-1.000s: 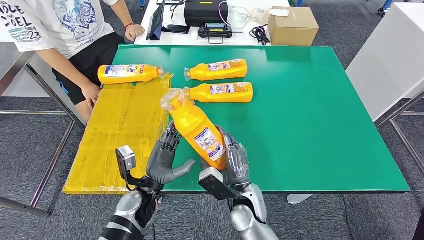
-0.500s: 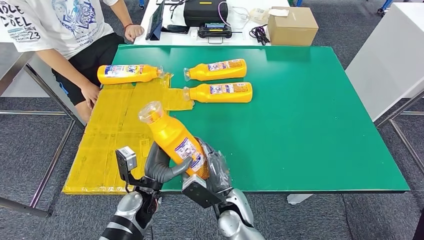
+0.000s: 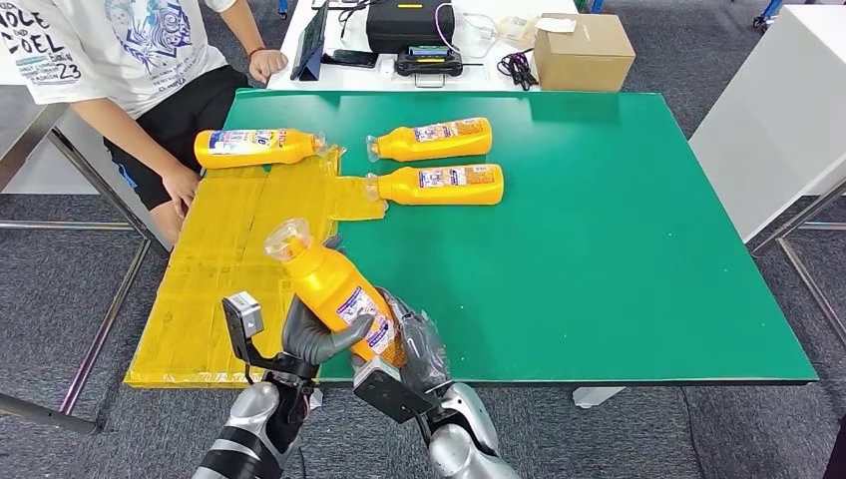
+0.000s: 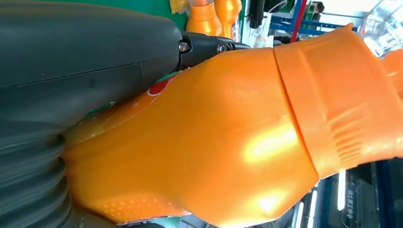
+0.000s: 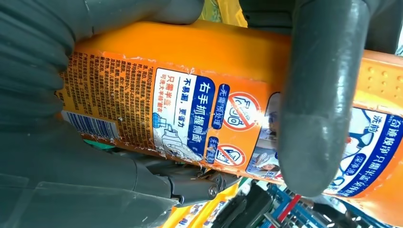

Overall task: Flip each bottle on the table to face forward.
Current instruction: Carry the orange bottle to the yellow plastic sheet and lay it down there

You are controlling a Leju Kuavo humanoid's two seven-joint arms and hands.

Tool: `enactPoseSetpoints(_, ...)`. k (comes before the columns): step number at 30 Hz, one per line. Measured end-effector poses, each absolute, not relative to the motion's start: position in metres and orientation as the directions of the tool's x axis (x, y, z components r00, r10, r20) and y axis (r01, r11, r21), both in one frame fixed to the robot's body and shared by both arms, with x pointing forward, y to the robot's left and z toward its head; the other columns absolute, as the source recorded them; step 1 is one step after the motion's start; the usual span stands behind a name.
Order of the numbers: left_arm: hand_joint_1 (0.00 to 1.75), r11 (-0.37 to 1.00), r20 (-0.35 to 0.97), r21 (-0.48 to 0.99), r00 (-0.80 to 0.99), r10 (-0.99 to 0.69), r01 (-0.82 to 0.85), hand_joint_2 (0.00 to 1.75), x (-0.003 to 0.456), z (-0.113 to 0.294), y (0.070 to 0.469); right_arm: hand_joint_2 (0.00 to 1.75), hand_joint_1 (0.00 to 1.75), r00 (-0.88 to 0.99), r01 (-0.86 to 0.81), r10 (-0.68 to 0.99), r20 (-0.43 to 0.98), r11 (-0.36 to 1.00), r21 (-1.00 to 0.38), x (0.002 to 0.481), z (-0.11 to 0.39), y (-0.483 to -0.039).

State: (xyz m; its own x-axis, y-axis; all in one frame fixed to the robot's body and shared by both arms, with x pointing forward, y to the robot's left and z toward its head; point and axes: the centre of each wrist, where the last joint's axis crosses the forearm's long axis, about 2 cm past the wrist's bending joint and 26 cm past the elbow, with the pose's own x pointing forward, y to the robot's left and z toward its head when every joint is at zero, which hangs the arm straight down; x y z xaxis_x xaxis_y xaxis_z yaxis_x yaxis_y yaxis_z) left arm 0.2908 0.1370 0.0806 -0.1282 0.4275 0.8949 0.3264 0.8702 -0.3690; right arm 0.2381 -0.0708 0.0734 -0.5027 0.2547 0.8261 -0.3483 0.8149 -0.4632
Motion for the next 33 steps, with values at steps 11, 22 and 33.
enactPoseSetpoints(11,1.75,0.778,0.84,-0.485,-0.034,0.541,0.4,1.75,0.289,0.073,0.144,1.75,1.75,-0.503,-0.366,0.27,0.821,0.793,-0.486,0.24,0.068,-0.07)
enactPoseSetpoints(22,1.75,0.69,0.802,-0.531,0.03,0.596,0.491,1.75,0.288,0.066,0.154,1.75,1.75,-0.507,-0.375,0.275,0.817,0.783,-0.497,0.237,0.064,-0.069)
enactPoseSetpoints(33,1.75,0.645,0.786,-0.543,0.054,0.616,0.538,1.75,0.285,0.063,0.157,0.0,0.0,-0.497,-0.336,0.314,0.809,0.789,-0.514,0.235,0.064,-0.068)
